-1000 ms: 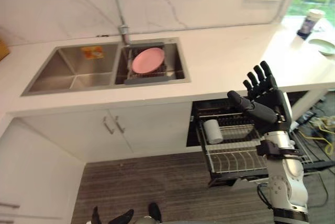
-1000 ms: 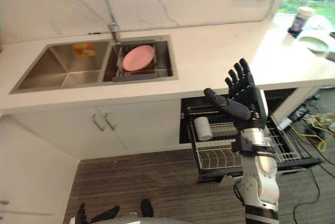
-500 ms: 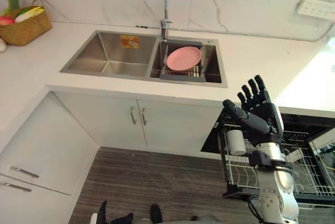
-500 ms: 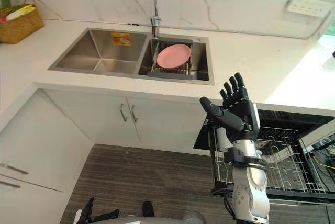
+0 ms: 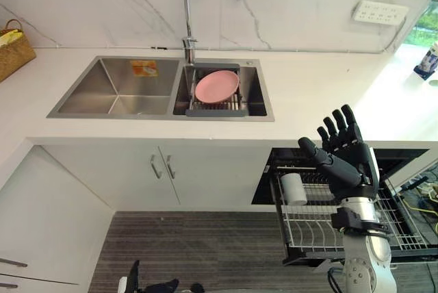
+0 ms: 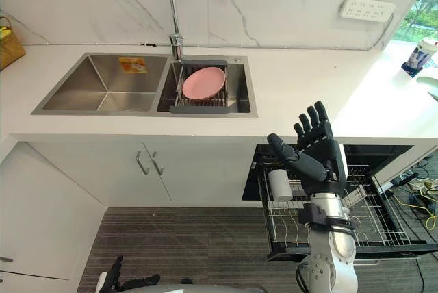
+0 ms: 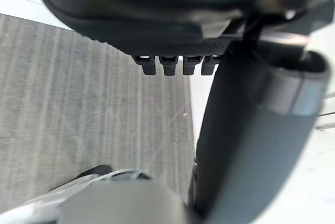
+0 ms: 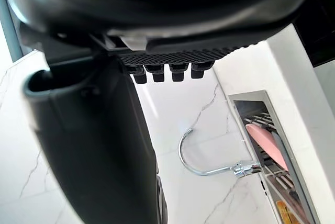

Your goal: Walk over to the sink, pick up the cup, carry it to the dishwasher, place the cup inside the dishwasher, then close the dishwasher door

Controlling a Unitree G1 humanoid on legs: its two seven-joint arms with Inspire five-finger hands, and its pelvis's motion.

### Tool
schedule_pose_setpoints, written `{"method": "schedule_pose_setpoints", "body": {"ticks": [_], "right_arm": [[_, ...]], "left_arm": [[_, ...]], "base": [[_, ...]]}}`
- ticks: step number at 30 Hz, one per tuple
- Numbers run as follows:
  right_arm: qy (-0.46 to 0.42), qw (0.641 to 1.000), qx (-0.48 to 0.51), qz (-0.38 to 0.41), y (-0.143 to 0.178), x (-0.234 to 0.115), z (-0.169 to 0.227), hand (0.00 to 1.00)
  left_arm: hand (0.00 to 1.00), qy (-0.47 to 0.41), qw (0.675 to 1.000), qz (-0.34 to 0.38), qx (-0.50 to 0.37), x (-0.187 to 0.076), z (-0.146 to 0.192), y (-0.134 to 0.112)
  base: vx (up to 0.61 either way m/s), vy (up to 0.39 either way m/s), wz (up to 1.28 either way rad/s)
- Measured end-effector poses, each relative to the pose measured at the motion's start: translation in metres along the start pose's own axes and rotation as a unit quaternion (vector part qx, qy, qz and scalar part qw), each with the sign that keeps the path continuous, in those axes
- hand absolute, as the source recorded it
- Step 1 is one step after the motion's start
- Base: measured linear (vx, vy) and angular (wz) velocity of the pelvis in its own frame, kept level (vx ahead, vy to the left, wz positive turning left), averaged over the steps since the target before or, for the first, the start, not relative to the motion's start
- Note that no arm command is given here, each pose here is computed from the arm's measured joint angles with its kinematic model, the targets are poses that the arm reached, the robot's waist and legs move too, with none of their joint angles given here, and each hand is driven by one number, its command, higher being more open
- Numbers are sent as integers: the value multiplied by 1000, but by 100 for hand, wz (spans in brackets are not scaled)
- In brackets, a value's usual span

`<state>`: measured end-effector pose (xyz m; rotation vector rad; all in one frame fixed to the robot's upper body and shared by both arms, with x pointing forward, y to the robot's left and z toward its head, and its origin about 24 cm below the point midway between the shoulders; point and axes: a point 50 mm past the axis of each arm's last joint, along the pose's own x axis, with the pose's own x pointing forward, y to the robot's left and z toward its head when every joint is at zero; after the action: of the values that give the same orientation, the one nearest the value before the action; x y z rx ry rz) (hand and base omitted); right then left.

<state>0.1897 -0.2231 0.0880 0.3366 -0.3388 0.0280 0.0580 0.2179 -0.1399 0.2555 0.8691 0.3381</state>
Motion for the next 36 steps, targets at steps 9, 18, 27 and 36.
{"method": "schedule_pose_setpoints", "body": {"ticks": [9,18,27,36], "right_arm": [[-5,996,-5,93,13,11,2,100],[-3,995,-4,102,22,25,-4,100],[-28,994,-7,110,24,34,0,100],[-32,996,-3,80,13,32,2,100]], "left_arm": [[100,-62,997,27,34,-2,20,-3],[100,-123,989,-31,73,4,48,-13],[100,-62,995,-40,65,12,40,-19],[100,-37,997,-18,64,13,30,-18]], "base": [[141,122,-14],[218,139,-39],[220,-25,-30],[90,-73,-5]]}}
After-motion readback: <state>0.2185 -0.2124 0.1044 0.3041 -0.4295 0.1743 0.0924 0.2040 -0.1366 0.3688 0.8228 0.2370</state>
